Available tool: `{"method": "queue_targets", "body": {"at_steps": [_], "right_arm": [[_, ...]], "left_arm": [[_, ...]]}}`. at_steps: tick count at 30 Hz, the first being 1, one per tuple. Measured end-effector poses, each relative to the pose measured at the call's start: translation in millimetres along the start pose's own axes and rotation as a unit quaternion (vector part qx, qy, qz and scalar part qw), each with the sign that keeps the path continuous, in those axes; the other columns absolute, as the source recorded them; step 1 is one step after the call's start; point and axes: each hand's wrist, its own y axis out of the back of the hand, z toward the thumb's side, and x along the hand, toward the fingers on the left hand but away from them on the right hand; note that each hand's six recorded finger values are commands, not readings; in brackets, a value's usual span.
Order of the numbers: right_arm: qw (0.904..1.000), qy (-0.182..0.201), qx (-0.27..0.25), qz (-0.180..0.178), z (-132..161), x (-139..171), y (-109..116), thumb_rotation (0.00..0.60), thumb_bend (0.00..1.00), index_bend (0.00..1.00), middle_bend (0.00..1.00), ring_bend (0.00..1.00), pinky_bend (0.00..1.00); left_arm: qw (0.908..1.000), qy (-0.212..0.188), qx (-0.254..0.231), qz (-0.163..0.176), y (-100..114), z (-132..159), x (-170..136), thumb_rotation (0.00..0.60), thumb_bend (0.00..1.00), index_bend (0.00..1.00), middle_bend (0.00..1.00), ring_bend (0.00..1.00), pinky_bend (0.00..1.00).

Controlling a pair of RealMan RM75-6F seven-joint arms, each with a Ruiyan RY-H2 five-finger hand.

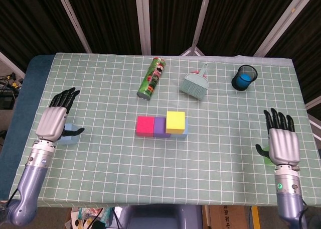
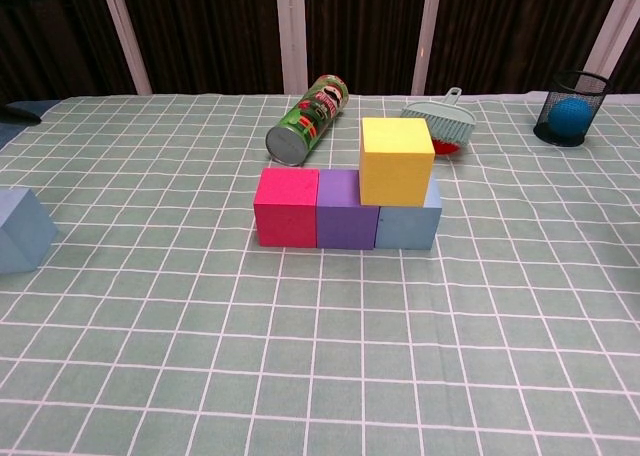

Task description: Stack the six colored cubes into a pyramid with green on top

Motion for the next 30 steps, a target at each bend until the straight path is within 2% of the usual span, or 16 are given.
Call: {"method": "queue_targets", "body": {"at_steps": [3, 8, 15, 19, 25, 30], "right_arm": [[1.0, 0.001, -0.004, -0.002, -11.6, 8.5, -0.7, 0.6, 0.25, 0.0, 0.0, 0.0, 0.0], [0.9999, 0.009, -0.011, -0.006, -23.3, 19.2, -1.4, 0.6, 0.25, 0.0, 0.0, 0.0, 0.0], [0.9996, 0.027, -0.005, -0.001, -25.4, 22.5, -4.4, 0.6, 0.25, 0.0, 0.0, 0.0, 0.0], [0.9996, 0.028, -0.006, 0.006, -27.7, 23.2, -8.5, 0.6, 0.25, 0.0, 0.0, 0.0, 0.0], [0.9991, 0.036, -0.02, 0.006, -25.7, 25.1, -5.3, 0.6, 0.25, 0.0, 0.0, 0.0, 0.0], [0.9985, 0.047, -0.028, 0.006, -20.6, 28.9, -2.7, 0.6, 0.25, 0.0, 0.0, 0.0, 0.0]], "left_arm": [[1.0, -0.007, -0.004, 0.003, 2.2, 0.6, -1.2, 0.6, 0.09, 0.0, 0.0, 0.01, 0.07], [0.9998, -0.014, 0.017, 0.001, 4.7, 1.2, -6.0, 0.6, 0.09, 0.0, 0.0, 0.01, 0.07], [0.9991, -0.009, 0.037, -0.018, 2.7, 2.2, -13.7, 0.6, 0.09, 0.0, 0.0, 0.01, 0.07], [0.9985, -0.003, 0.047, -0.028, 0.6, 3.0, -18.5, 0.6, 0.09, 0.0, 0.05, 0.01, 0.07], [0.9969, 0.032, 0.065, -0.032, -2.7, -12.7, -28.7, 0.6, 0.09, 0.0, 0.09, 0.02, 0.07], [0.9924, 0.072, 0.092, -0.039, -6.4, -39.2, -34.0, 0.6, 0.09, 0.0, 0.11, 0.02, 0.07]]}}
